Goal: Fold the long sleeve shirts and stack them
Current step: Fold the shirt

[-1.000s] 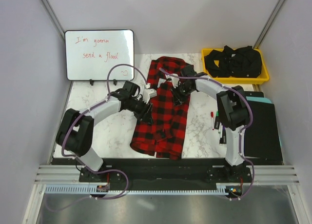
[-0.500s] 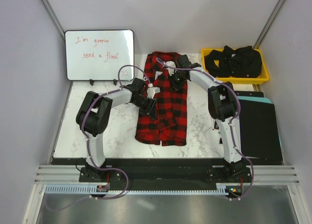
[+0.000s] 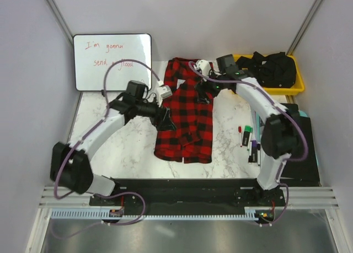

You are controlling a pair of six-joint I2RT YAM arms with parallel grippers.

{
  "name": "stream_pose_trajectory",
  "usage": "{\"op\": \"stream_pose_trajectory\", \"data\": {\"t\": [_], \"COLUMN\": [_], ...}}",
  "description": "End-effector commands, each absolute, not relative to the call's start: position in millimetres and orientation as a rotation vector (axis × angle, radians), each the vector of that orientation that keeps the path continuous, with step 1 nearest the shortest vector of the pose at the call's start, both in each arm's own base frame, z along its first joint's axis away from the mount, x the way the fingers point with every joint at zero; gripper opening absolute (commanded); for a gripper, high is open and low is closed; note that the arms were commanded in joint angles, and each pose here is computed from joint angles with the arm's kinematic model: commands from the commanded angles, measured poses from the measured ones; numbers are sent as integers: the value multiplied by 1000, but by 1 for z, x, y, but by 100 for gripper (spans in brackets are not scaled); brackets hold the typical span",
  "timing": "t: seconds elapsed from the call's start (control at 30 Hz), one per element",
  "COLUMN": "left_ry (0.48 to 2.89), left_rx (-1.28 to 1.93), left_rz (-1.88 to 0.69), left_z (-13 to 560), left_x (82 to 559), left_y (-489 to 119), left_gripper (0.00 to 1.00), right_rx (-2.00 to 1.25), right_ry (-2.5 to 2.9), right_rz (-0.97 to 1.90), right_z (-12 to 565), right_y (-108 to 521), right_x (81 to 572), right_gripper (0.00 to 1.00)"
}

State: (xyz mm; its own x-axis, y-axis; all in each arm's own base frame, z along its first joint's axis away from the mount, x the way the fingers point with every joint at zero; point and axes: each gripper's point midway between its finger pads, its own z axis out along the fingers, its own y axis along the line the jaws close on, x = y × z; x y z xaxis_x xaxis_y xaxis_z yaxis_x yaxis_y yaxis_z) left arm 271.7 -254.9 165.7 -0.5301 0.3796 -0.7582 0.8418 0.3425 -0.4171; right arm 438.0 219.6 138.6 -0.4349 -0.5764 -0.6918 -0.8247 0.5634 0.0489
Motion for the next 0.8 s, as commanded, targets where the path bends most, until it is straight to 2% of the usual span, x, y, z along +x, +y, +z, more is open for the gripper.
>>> {"op": "stream_pose_trajectory", "data": {"t": [0.0,0.03,0.17,0.23,0.27,0.33,0.4,0.43,0.5,0.6,0.77], "left_ry": [1691,1626,1530,1434,1464,1326,1227,1206,1129,1105,1109], "left_rx": [1267,1275,1352,1544,1600,1734,1835,1857,1910,1950,1968], "left_rz": [-906,-896,-979,-907,-902,-750,-689,-685,-618,-552,-519], "left_z": [213,220,226,203,175,153,120,106,94,70,50], "left_x": [256,257,244,236,223,219,201,189,188,190,194], "left_y": [-232,-236,-244,-236,-227,-214,-203,-199,-196,-192,-190], "left_gripper": [94,99,99,99,99,99,99,99,98,92,85], "right_rx": [-1319,-1338,-1604,-1806,-1852,-1971,-2068,-2123,-2199,-2262,-2260], "right_ry": [1698,1701,1529,1533,1533,1489,1354,1355,1221,1185,1173], "right_rz": [389,377,463,543,545,565,508,518,446,443,391], "right_z": [231,224,210,173,160,130,122,97,87,57,40], "right_y": [216,209,215,212,210,203,206,199,201,198,211], "right_x": [402,384,331,281,269,231,208,190,178,161,167], "right_gripper": [98,98,98,98,98,98,98,97,93,85,75]}}
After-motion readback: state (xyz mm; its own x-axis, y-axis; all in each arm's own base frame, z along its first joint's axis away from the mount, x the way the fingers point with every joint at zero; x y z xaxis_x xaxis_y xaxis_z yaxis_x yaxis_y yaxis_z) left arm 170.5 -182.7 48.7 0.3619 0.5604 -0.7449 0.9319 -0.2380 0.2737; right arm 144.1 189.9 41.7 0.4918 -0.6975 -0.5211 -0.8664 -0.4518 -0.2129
